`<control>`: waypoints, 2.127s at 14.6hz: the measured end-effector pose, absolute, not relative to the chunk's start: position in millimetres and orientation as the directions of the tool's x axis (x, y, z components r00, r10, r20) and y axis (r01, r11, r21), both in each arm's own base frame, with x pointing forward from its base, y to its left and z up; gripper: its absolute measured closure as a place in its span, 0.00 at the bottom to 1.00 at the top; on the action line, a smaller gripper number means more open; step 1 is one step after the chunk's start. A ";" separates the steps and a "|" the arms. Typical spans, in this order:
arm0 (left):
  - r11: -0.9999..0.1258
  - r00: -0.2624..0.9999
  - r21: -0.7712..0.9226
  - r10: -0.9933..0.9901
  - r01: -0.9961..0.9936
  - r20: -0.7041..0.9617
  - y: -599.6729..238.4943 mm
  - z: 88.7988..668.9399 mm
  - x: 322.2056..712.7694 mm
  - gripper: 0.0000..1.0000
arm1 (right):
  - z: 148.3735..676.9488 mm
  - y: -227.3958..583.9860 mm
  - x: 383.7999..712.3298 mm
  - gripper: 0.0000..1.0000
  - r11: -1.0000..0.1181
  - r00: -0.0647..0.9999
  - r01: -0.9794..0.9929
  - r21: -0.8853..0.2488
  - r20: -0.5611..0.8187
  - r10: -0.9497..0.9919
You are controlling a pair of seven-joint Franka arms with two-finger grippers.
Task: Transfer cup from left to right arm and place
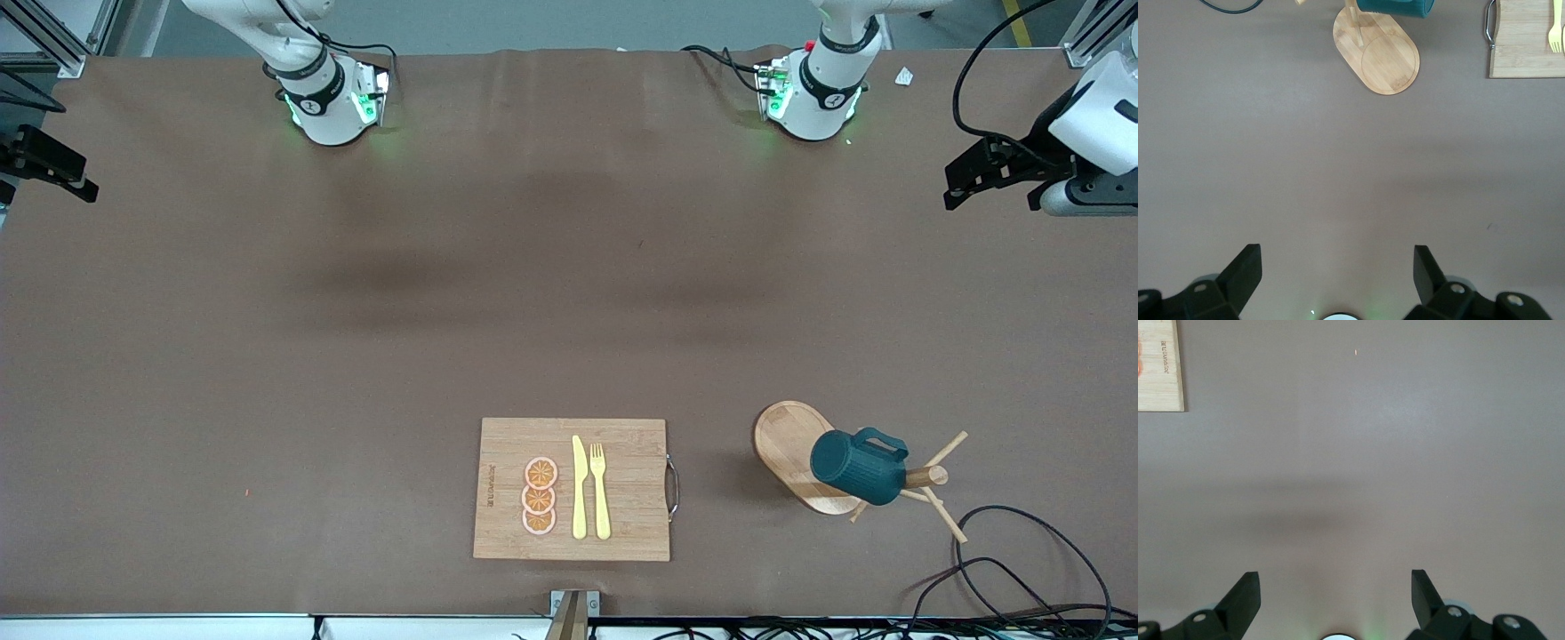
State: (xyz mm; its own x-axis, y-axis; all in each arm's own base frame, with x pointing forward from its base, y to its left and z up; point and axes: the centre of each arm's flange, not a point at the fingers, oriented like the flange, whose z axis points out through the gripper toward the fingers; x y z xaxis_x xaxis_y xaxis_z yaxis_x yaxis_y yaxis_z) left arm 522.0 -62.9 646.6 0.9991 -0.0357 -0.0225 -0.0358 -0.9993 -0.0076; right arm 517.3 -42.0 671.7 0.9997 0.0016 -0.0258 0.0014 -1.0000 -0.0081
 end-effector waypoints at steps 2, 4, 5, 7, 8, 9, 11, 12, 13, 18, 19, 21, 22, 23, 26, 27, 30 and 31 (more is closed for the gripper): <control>-0.999 0.999 -0.007 -0.036 -0.036 -0.025 -63.1 644.9 523.1 0.00 | 671.7 -42.2 517.3 0.00 -1.000 1.000 0.001 -0.008 -0.026 0.001; -0.999 0.999 -0.007 -0.036 -0.036 -0.026 -63.0 643.7 524.4 0.00 | 671.7 -42.3 517.3 0.00 -1.000 1.000 0.001 -0.008 -0.026 0.001; -0.999 0.999 -0.007 -0.035 -0.036 -0.023 -62.9 644.7 525.4 0.00 | 671.7 -42.3 517.3 0.00 -1.000 1.000 0.001 -0.008 -0.026 0.001; -0.999 0.999 -0.003 -0.034 -0.034 -0.004 -62.2 651.5 532.2 0.00 | 671.6 -42.3 517.3 0.00 -1.000 1.000 0.001 -0.008 -0.026 0.001; -1.000 0.999 0.000 -0.031 -0.031 0.007 -60.5 655.5 537.4 0.00 | 671.6 -42.3 517.3 0.00 -1.000 1.000 0.001 -0.009 -0.026 0.001; -1.000 1.000 0.002 -0.023 -0.023 0.014 -56.2 657.4 542.8 0.00 | 671.6 -42.5 517.3 0.00 -1.000 1.000 0.000 -0.009 -0.026 0.001; -1.000 1.000 0.004 -0.002 -0.002 0.013 -43.4 655.5 551.2 0.00 | 671.6 -42.8 517.3 0.00 -1.000 1.000 0.000 -0.009 -0.026 0.000; -1.000 1.000 0.005 0.005 0.005 0.011 -39.4 653.7 553.8 0.00 | 671.7 -42.5 517.3 0.00 -1.000 1.000 0.000 -0.012 -0.026 0.000; -1.000 1.000 0.005 0.009 0.009 0.008 -37.5 652.2 555.4 0.00 | 671.7 -42.0 517.3 0.00 -1.000 1.000 0.000 -0.017 -0.025 0.001; -0.998 0.998 0.006 0.056 0.056 -0.019 -33.0 634.5 566.4 0.00 | 671.7 -43.1 517.2 0.00 -1.000 1.000 -0.002 -0.023 -0.025 -0.001; -0.996 0.996 0.014 0.091 0.091 -0.013 -32.1 629.0 572.5 0.00 | 671.7 -43.1 517.2 0.00 -1.000 1.000 -0.002 -0.023 -0.025 -0.001; -0.981 0.983 0.055 0.185 0.185 0.000 -33.4 618.8 584.6 0.00 | 671.7 -43.1 517.2 0.00 -1.000 1.000 -0.002 -0.023 -0.025 -0.001; -0.970 0.973 0.073 0.231 0.231 0.000 -34.3 612.9 590.2 0.00 | 671.7 -43.0 517.2 0.00 -1.000 1.000 -0.002 -0.023 -0.025 -0.001; -0.958 0.962 0.090 0.273 0.271 0.002 -35.3 606.9 595.6 0.00 | 671.7 -43.0 517.2 0.00 -1.000 1.000 -0.002 -0.023 -0.025 -0.001; -0.901 0.912 0.156 0.410 0.405 0.002 -39.2 587.7 608.4 0.00 | 671.7 -42.9 517.2 0.00 -1.000 1.000 -0.002 -0.023 -0.025 -0.001; -0.873 0.888 0.181 0.460 0.453 -0.005 -40.8 581.3 611.7 0.00 | 671.6 -42.8 517.3 0.00 -1.000 1.000 -0.002 -0.023 -0.025 -0.001; -0.760 0.790 0.246 0.612 0.601 -0.038 -45.2 559.6 623.1 0.00 | 671.7 -42.7 517.3 0.00 -1.000 1.000 -0.001 -0.023 -0.025 -0.001; -0.723 0.755 0.253 0.654 0.642 -0.048 -46.2 549.3 627.0 0.00 | 671.7 -42.7 517.3 0.00 -1.000 1.000 -0.001 -0.023 -0.025 -0.001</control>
